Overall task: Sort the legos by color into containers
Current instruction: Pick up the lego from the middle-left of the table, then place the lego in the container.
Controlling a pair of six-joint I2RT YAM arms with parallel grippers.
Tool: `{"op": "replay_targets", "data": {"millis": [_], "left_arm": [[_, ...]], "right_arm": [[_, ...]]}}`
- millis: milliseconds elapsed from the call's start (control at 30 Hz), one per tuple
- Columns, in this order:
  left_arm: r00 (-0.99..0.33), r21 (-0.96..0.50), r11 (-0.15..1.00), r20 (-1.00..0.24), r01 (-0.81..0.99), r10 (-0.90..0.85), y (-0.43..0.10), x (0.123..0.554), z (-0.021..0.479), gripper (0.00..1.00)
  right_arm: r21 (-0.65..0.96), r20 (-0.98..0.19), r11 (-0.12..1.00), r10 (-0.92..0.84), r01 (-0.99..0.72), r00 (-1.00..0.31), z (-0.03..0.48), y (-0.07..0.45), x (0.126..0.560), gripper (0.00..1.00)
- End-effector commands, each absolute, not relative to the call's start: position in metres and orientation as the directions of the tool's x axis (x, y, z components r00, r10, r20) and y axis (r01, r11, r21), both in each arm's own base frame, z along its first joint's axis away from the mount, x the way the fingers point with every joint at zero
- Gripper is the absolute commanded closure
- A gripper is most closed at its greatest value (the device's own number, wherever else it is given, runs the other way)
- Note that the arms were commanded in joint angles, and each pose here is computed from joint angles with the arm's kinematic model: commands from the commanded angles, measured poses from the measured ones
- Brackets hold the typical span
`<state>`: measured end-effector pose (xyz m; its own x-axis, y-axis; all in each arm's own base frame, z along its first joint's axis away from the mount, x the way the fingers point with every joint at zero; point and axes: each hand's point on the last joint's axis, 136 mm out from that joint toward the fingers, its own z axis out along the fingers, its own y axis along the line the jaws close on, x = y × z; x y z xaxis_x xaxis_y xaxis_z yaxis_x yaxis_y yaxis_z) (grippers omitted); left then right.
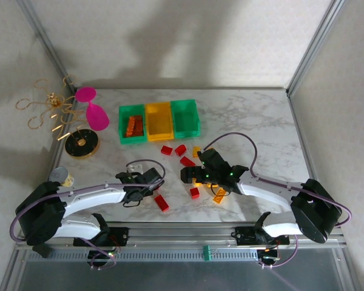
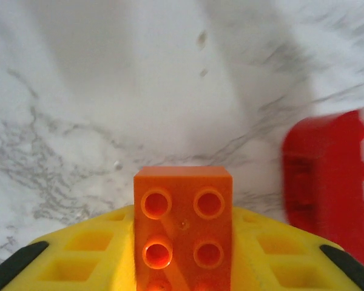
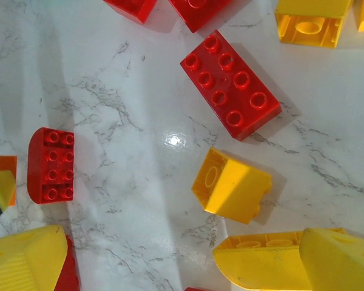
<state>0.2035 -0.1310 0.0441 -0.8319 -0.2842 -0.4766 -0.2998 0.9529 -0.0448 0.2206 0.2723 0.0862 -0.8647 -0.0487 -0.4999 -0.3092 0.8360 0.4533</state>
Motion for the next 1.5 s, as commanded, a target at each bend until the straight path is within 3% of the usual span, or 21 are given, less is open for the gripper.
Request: {"op": "replay_targets", "data": {"millis": [0, 333, 633, 833, 1000, 1200, 1467], "left_arm": [[-0.778, -0.028, 0.948, -0.564, -0.317, -0.277, -0.124, 0.230, 0.079, 0.68], [-0.629, -0.015, 0.899, -0.709, -0.439, -0.319, -0.101, 0.352, 0.151, 0.70], [-0.618, 0.112, 0.846, -0.733, -0.521, -0.284, -0.069, 0.453, 0.134, 0.70], [-0.627, 0.130, 0.853, -0.735, -0.505, -0.259, -0.071, 0.498, 0.125, 0.62], [-0.632, 0.127, 0.858, -0.730, -0.498, -0.259, -0.072, 0.502, 0.133, 0.43], [-0.616, 0.002, 0.889, -0.721, -0.458, -0.316, -0.087, 0.471, 0.157, 0.40], [-0.616, -0.136, 0.919, -0.705, -0.369, -0.351, -0.114, 0.390, 0.171, 0.36]], "right_arm": [[0.482, -0.562, 0.808, -0.014, -0.341, -0.827, 0.115, 0.286, 0.234, 0.01], [0.476, -0.621, 0.819, 0.053, -0.322, -0.782, 0.143, 0.290, 0.275, 0.01], [0.476, -0.624, 0.825, 0.072, -0.305, -0.778, 0.145, 0.282, 0.287, 0.02], [0.468, -0.621, 0.831, 0.066, -0.302, -0.781, 0.142, 0.280, 0.290, 0.02], [0.443, -0.626, 0.841, 0.042, -0.310, -0.779, 0.141, 0.278, 0.291, 0.01], [0.371, -0.633, 0.857, -0.048, -0.357, -0.773, 0.138, 0.286, 0.289, 0.01], [0.182, -0.602, 0.860, -0.286, -0.477, -0.746, 0.118, 0.315, 0.288, 0.03]]}}
